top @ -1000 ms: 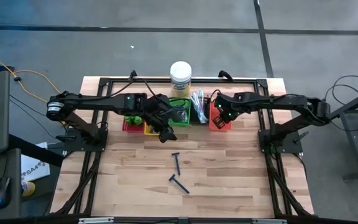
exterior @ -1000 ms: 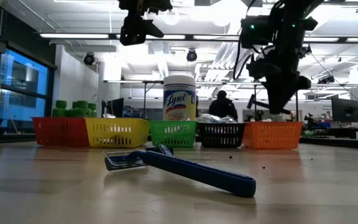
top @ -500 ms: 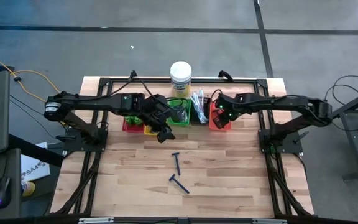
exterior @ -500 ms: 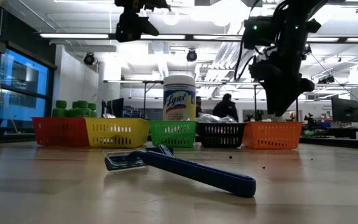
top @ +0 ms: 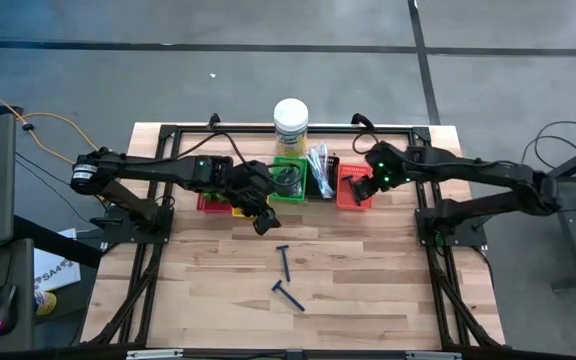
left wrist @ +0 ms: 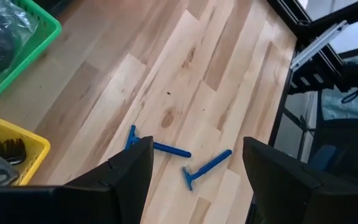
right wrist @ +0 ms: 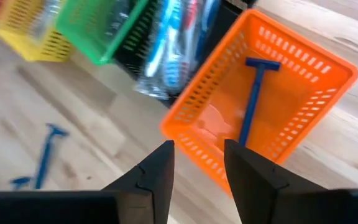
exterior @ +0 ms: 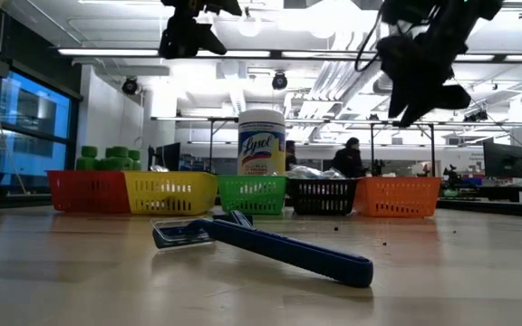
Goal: Pick & Place Travel size toiletries
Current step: Put the blue razor into the orange bin
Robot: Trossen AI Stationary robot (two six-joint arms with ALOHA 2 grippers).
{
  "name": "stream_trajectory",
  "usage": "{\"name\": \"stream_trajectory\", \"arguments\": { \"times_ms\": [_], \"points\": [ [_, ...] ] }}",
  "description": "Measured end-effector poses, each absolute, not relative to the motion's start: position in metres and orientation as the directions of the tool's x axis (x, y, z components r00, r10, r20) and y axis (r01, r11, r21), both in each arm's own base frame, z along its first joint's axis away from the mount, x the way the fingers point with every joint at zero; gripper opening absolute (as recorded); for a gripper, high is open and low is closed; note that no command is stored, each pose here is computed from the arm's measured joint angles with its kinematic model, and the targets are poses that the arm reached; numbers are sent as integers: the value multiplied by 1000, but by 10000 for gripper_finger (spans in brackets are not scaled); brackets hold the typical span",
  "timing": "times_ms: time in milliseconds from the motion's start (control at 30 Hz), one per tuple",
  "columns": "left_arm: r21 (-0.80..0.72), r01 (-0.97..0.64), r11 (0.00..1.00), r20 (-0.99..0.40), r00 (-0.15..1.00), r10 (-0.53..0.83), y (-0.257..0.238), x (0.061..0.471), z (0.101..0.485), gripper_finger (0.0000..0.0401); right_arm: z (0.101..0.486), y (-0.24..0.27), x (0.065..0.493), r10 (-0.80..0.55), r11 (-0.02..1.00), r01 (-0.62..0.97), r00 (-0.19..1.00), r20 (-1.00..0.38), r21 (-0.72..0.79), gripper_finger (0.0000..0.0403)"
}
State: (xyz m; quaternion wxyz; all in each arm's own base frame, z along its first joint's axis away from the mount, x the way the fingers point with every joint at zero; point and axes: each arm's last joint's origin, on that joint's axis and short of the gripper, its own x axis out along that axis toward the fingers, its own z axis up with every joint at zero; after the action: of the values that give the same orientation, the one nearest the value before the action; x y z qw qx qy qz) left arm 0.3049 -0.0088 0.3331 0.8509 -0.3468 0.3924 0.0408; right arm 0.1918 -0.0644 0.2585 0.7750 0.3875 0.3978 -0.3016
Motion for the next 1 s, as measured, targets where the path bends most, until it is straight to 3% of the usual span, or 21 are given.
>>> {"name": "stream_trajectory", "arguments": {
  "times_ms": [300,800,1000],
  "points": [
    [-543,-299,785,-700,677,-227,-32,303,333,239,277,-49,179,-136,567,697,605,-785,439,130],
    [-465,-294,835,-738,650,-182,-57,297,329,239,283,-10,188,-58,556,635,673,-737,537,130],
    [-332,-136,933,-734,659,-165,-76,301,325,239,283,6,189,-24,574,610,680,-733,547,130]
  ]
}}
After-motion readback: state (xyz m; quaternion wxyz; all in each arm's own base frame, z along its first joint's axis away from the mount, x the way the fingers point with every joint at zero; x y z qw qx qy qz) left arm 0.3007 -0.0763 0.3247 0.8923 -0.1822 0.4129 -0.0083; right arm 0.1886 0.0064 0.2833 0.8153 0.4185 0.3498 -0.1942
